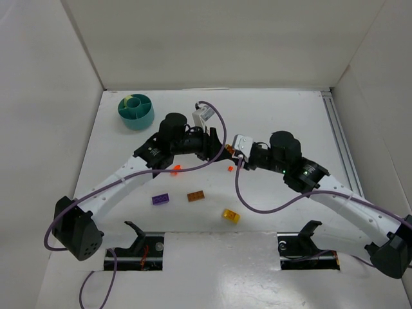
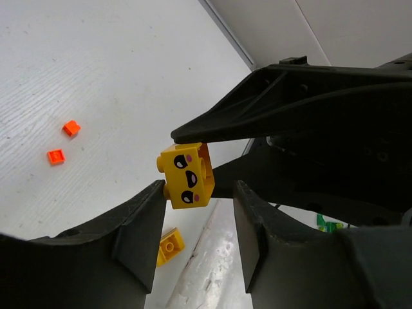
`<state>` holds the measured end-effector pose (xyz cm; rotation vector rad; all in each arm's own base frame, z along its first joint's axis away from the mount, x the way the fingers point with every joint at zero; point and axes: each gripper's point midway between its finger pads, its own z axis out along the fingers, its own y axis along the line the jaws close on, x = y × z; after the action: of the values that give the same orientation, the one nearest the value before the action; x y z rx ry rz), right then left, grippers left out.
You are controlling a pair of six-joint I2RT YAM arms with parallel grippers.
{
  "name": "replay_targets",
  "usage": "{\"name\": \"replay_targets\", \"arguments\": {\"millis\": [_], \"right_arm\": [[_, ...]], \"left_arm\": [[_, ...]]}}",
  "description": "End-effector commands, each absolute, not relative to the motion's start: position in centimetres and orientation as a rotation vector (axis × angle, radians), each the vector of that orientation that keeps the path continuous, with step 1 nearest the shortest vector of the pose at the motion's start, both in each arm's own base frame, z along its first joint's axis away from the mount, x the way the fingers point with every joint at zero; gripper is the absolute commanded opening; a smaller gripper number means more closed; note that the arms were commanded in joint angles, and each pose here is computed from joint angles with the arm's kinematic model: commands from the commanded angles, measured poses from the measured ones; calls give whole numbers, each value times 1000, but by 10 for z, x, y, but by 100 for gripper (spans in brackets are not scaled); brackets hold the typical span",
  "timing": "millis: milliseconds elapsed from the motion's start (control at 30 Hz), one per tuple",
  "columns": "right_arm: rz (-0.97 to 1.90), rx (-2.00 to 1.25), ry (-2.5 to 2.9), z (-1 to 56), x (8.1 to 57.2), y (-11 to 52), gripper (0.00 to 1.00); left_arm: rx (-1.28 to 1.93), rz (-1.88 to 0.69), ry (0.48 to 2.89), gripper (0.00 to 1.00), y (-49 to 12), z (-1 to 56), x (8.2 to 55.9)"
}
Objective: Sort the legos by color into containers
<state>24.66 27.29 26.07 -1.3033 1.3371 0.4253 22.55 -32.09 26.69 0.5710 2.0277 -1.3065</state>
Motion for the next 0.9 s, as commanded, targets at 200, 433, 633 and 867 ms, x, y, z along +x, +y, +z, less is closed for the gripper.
{"name": "replay_targets", "arguments": {"millis": [200,433,633,867], "right_arm": [[414,-1246,1155,308,241,278,9],[439,-1289,1164,295,241,287,12],[411,-1277,1191,294,251,288,27],[343,-1195,1280,298,276,287,55]], "left_arm": [[657,-1384,2029,20,-329,266,208],[608,-1340,1992,8,-329,280,221],[551,-1275,2002,0,-326,283,232],[417,-1130,2036,0,-305,284,265]]}}
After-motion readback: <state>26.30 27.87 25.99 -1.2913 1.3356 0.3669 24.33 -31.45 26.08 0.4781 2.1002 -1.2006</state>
